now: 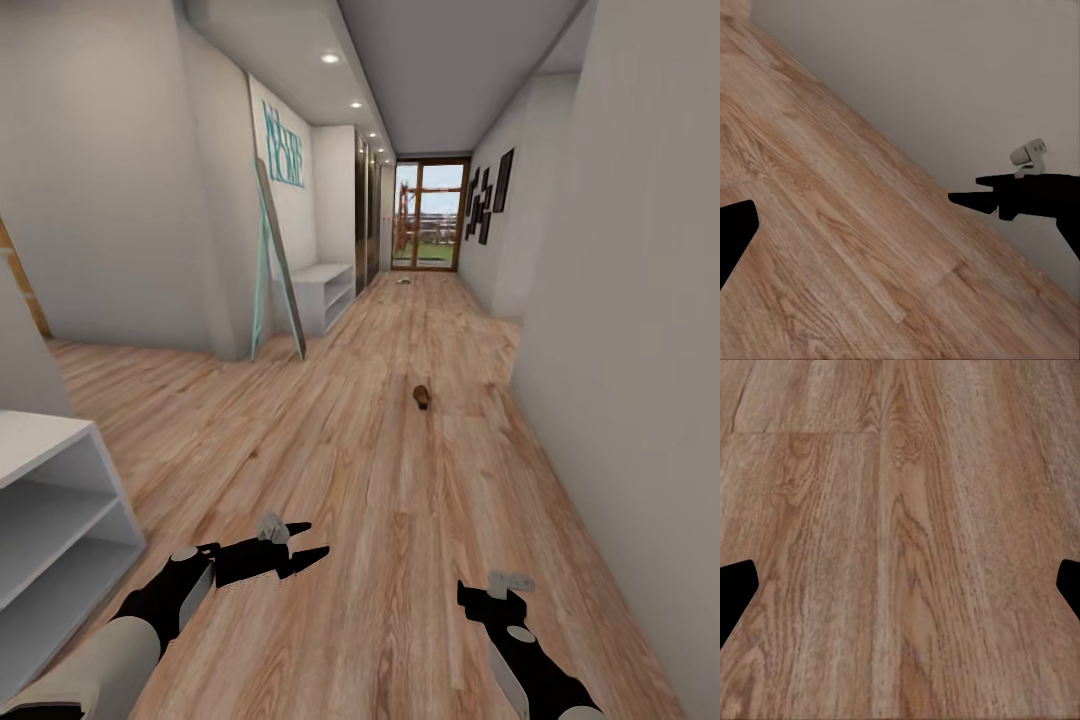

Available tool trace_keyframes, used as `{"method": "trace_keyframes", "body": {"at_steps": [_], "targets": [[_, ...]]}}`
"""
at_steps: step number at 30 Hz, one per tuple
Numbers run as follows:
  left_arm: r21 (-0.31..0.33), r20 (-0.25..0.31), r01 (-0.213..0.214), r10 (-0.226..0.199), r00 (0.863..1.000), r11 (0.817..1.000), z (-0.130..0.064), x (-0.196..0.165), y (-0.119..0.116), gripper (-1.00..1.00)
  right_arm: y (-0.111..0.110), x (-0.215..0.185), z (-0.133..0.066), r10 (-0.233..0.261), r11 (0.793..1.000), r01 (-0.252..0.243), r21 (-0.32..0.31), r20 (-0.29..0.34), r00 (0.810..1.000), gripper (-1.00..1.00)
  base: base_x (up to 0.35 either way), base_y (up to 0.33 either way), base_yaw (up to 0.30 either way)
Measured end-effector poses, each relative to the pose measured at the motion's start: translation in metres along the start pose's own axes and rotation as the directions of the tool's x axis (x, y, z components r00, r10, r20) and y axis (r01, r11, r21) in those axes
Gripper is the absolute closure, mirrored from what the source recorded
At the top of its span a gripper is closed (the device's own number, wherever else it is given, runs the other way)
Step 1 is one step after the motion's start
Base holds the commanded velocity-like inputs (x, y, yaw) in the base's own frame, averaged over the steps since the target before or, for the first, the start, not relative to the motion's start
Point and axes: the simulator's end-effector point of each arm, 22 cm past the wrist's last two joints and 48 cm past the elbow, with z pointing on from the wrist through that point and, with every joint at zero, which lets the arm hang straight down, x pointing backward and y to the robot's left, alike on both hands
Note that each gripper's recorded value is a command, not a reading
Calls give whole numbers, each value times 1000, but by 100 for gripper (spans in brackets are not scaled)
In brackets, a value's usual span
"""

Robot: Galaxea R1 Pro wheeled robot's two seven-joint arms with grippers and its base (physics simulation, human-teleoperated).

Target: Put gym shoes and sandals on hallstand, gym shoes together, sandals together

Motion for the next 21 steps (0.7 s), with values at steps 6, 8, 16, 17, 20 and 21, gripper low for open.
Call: {"method": "trace_keyframes", "body": {"at_steps": [6,8,16,17,20,21], "targets": [[0,0,1,-1,1000,1000,0,0,0,-100,0,0,0,0,1000,0,0,0,1000,-100,346,-68,0],[-1,0,1,-1,1000,1000,0,0,0,-100,0,0,0,0,1000,0,0,0,1000,-100,346,-95,0],[0,1,2,-2,1000,1000,0,0,0,-100,0,0,0,0,1000,0,0,0,1000,-100,346,-115,0],[0,1,2,-2,1000,1000,0,0,0,-100,0,0,0,0,1000,0,0,0,1000,-100,345,-137,0],[0,1,2,-2,1000,1000,0,0,0,-100,0,0,0,0,1000,0,0,0,1000,-100,339,-149,0],[0,1,2,-2,1000,1000,0,0,0,-100,0,0,0,0,1000,0,0,0,1000,-100,328,-164,0]]}}
